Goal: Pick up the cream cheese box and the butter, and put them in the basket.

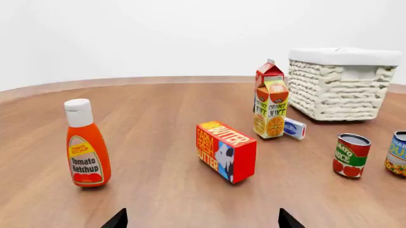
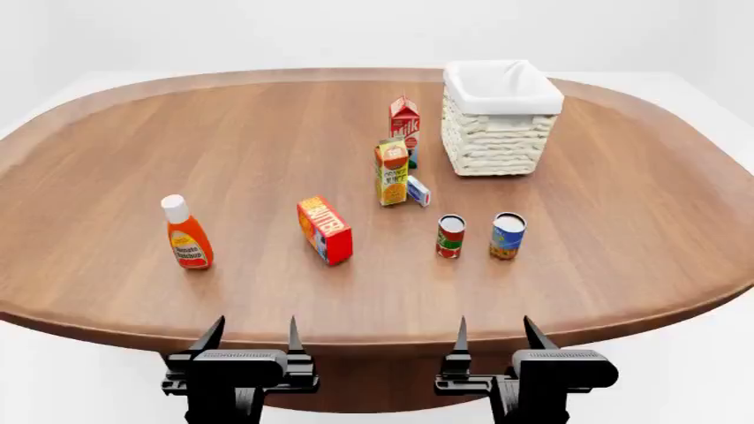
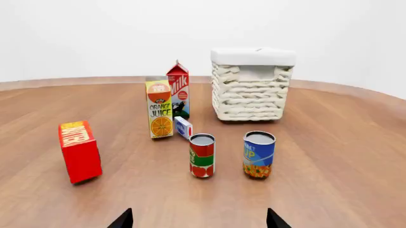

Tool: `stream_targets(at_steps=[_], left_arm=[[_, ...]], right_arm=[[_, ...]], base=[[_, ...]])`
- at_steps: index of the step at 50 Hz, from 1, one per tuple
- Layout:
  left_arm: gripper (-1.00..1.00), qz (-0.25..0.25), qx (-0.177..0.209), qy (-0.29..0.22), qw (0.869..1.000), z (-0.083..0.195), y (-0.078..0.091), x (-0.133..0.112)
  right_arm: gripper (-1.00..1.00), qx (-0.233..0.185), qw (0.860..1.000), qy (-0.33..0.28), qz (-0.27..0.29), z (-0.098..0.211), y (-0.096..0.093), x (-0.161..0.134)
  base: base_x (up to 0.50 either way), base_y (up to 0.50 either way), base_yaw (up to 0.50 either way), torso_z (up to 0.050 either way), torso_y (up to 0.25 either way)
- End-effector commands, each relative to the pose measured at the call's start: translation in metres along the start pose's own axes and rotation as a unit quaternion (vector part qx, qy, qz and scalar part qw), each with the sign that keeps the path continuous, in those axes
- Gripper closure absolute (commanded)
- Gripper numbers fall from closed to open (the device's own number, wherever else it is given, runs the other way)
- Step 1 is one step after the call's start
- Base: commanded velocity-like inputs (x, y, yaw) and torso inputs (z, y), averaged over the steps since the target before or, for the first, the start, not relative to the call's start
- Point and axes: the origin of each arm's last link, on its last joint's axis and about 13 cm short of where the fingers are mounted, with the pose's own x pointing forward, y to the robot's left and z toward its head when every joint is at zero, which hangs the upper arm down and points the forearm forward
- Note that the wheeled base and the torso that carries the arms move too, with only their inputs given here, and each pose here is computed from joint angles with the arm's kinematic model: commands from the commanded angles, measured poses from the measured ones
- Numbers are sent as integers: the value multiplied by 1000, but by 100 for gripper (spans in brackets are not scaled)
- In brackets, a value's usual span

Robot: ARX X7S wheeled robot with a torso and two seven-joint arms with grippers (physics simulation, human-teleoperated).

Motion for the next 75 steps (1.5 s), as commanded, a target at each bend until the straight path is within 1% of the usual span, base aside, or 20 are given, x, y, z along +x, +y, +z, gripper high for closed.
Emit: stream_targets(at_steps=[1,15,17,29,32,35,36,39,40,42,50,52,53,55,58,61,64,67,72,75], left_arm=[[-100,-2,0,0,1000,0,0,0],[-100,-9,1,0,1000,-2,-1,0],[-100,-9,11,-4,1000,-1,-1,0],[-100,0,-1,-4,1000,-1,-1,0],[-100,5,-3,-14,1000,4,0,0],[-100,21,2,-65,998,24,5,-2],[-100,34,5,-97,995,37,9,-3],[-100,57,8,-145,988,58,16,-7],[-100,62,10,-163,985,64,18,-8],[-100,84,24,-212,973,81,25,-14],[-100,143,55,-329,932,123,41,-32],[-100,147,58,-338,928,126,42,-34],[-100,152,61,-353,921,130,43,-36],[-100,160,65,-366,914,133,45,-38],[-100,180,63,-391,900,143,51,-44],[-100,185,61,-404,894,148,53,-49],[-100,193,67,-424,882,155,55,-54],[-100,196,73,-431,878,157,55,-55],[-100,195,81,-441,872,159,54,-57],[-100,192,82,-441,873,159,53,-58]], right_arm=[[-100,-1,1000,-1,0,1,0,0],[-100,-6,1000,1,-3,-2,0,0],[-100,-6,1000,1,-3,-2,1,0],[-100,-7,1000,1,-6,-2,0,0],[-100,-4,1000,-13,-18,4,-3,1],[-100,-4,999,-37,-33,15,-7,2],[-100,-3,997,-58,-44,25,-12,2],[-100,-15,992,-108,-65,48,-20,2],[-100,-7,986,-146,-83,62,-24,1],[-100,-34,978,-176,-108,78,-31,0],[-100,-50,950,-258,-169,117,-42,-10],[-100,-42,948,-263,-174,120,-42,-11],[-100,-23,943,-281,-176,126,-43,-14],[-100,-30,936,-300,-184,131,-44,-16],[-100,-17,916,-350,-197,146,-46,-23],[-100,-14,907,-372,-198,150,-46,-27],[-100,-9,899,-396,-186,153,-44,-31],[-100,-2,892,-415,-177,156,-45,-35],[-100,-20,882,-438,-172,161,-44,-39],[-100,-20,883,-437,-167,162,-43,-40]], base=[[0,0,0,0,0],[0,0,0,0,0],[0,0,0,0,0],[0,0,0,0,0],[0,0,0,0,0],[0,0,0,0,0],[0,0,0,0,0],[0,0,0,0,0],[0,0,0,0,0],[0,0,0,0,0],[0,0,0,0,0],[0,0,0,0,0],[0,0,0,0,0],[0,0,0,0,0],[0,0,0,0,0],[0,0,0,0,0],[36,0,0,0,0],[316,0,0,0,0],[500,0,0,0,0],[500,0,0,0,0]])
